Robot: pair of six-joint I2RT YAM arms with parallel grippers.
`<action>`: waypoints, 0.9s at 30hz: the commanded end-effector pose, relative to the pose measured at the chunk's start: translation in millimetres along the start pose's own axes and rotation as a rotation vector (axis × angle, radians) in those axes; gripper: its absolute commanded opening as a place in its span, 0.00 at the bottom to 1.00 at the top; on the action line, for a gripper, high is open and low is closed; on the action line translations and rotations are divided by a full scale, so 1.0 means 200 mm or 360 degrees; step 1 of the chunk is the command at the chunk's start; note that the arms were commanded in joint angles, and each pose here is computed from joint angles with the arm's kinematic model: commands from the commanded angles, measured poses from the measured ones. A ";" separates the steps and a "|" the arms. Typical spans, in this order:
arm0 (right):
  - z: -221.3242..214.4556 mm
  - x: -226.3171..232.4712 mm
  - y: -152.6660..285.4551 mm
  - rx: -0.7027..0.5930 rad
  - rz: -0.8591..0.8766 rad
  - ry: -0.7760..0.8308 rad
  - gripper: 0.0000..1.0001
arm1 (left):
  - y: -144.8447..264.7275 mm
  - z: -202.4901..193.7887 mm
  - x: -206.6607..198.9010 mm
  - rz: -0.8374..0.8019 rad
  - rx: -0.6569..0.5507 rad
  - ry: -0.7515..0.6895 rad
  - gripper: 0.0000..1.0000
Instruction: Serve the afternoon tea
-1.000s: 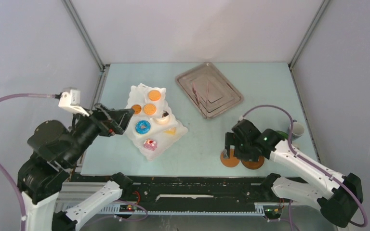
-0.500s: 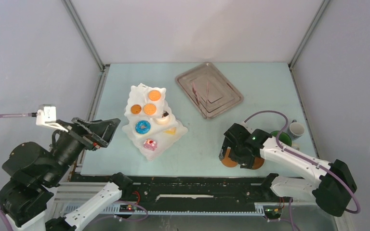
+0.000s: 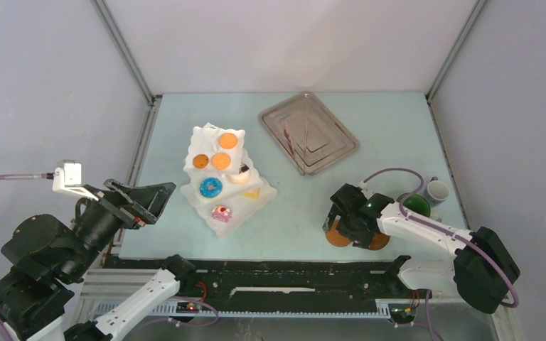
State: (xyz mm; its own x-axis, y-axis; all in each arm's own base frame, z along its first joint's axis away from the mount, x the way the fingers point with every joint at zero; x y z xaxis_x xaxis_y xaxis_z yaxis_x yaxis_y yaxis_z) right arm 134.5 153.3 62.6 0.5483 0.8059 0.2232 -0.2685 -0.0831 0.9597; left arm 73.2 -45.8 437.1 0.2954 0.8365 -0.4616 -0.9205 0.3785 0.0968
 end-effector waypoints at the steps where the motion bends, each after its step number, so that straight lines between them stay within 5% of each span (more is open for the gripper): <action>1: 0.04 0.00 -0.07 -0.0075 -0.0006 -0.0016 1.00 | 0.02 0.02 0.00 0.0005 -0.0019 0.0039 1.00; 15: 0.05 0.04 -0.18 -0.0058 -0.0019 0.0094 0.93 | 0.00 0.01 -0.03 -0.0035 0.0017 0.0037 1.00; 27: 0.00 0.41 -0.23 -0.0078 0.0004 0.0380 0.91 | 0.05 0.01 -0.01 -0.0012 0.0015 0.0048 1.00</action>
State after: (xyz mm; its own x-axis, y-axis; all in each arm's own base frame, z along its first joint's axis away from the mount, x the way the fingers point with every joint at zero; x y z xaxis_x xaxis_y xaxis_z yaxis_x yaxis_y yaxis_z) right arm 165.0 194.8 39.5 0.3992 0.9059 0.1414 -0.2585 -0.0368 0.9653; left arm 70.1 -45.7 431.6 0.2889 0.8369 -0.4650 -0.9145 0.3849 0.1246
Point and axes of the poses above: each gripper's point midway between its finger pads, its own y axis back along the fingers, its own x axis along the line the jaws close on, z = x × y, the point moved 3 cm from there along y, back along the fingers, and after that the axes turned 9 degrees about -y, right-handed, at the moved point
